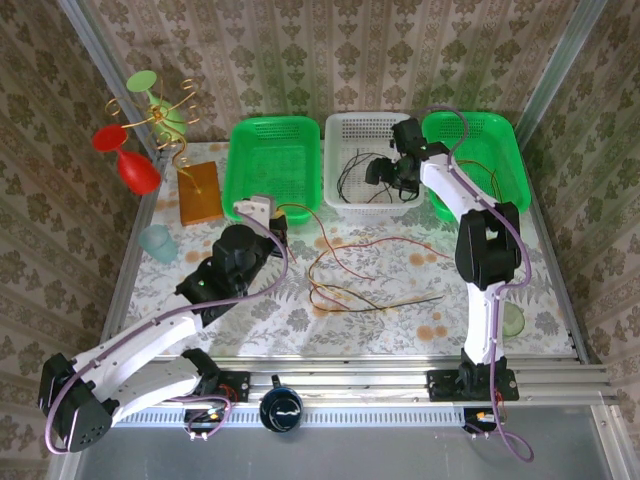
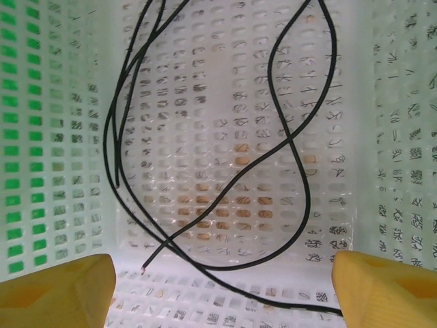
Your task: Untangle the cables
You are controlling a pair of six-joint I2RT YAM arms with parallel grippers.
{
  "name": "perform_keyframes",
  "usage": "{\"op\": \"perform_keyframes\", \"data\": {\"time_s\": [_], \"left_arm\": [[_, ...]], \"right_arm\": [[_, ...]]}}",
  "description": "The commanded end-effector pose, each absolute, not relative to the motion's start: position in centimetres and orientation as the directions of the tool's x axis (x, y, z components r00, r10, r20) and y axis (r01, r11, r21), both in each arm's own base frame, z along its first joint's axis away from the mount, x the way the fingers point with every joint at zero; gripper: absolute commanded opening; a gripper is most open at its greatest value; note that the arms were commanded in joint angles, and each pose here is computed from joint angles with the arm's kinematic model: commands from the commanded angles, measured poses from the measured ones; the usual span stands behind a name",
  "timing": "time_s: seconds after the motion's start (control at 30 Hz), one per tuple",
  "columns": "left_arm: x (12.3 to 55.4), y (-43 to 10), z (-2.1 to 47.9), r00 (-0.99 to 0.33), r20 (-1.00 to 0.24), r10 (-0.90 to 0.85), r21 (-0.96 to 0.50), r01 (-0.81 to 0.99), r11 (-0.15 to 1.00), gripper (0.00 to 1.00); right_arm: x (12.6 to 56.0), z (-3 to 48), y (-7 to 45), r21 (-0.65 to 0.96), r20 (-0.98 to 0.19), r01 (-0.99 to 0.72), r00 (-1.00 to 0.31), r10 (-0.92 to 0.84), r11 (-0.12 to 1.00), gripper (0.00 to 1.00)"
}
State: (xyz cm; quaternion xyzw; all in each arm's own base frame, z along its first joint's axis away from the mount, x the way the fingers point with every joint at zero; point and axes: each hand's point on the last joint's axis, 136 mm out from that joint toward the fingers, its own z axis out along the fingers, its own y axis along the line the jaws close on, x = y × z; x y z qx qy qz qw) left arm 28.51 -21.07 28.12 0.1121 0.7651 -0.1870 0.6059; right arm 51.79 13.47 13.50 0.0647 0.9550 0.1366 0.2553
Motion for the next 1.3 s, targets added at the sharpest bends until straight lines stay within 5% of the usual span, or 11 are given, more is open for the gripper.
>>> {"op": "perform_keyframes", "data": {"time_s": [0.0, 0.2, 0.43, 0.73, 0.9, 1.17, 1.2, 1.27], "left_arm": [[28.7, -22.0, 30.4, -0.222, -0.971, -0.085, -0.174, 0.424, 0.889, 0.0], [29.5, -24.1, 31.1, -0.245, -0.967, -0.07, -0.18, 0.461, 0.869, 0.0], [30.6, -26.0, 31.9, -0.265, -0.963, -0.051, -0.183, 0.503, 0.845, 0.0], [31.0, -27.6, 32.2, -0.285, -0.957, -0.052, -0.206, 0.544, 0.814, 0.0], [30.7, -27.4, 32.2, -0.294, -0.954, -0.064, -0.222, 0.543, 0.81, 0.0], [30.3, -26.9, 31.3, -0.32, -0.945, -0.073, -0.242, 0.529, 0.813, 0.0], [30.2, -26.8, 31.2, -0.319, -0.945, -0.071, -0.239, 0.529, 0.814, 0.01], [30.2, -26.6, 30.9, -0.316, -0.946, -0.068, -0.234, 0.525, 0.818, 0.28]], "right_arm": [[50.5, 20.6, 15.3, 0.36, -0.597, -0.158, -0.796, 0.097, 0.92, 0.8], [45.4, 27.2, 17.7, 0.346, -0.8, -0.488, -0.599, -0.02, 0.801, 0.75], [36.3, 31.2, 19.1, 0.08, -0.972, -0.772, -0.201, -0.122, 0.631, 0.83], [31.0, 28.0, 23.5, 0.068, -0.941, -0.876, -0.215, -0.261, 0.478, 0.88], [33.1, 26.4, 25.4, 0.128, -0.93, -0.86, -0.278, -0.243, 0.495, 0.68], [35.6, 25.4, 25.9, 0.229, -0.878, -0.807, -0.412, -0.242, 0.544, 0.0], [35.5, 25.5, 25.7, 0.225, -0.876, -0.803, -0.415, -0.247, 0.551, 0.0], [35.5, 25.6, 25.0, 0.206, -0.868, -0.787, -0.421, -0.262, 0.581, 0.0]]}}
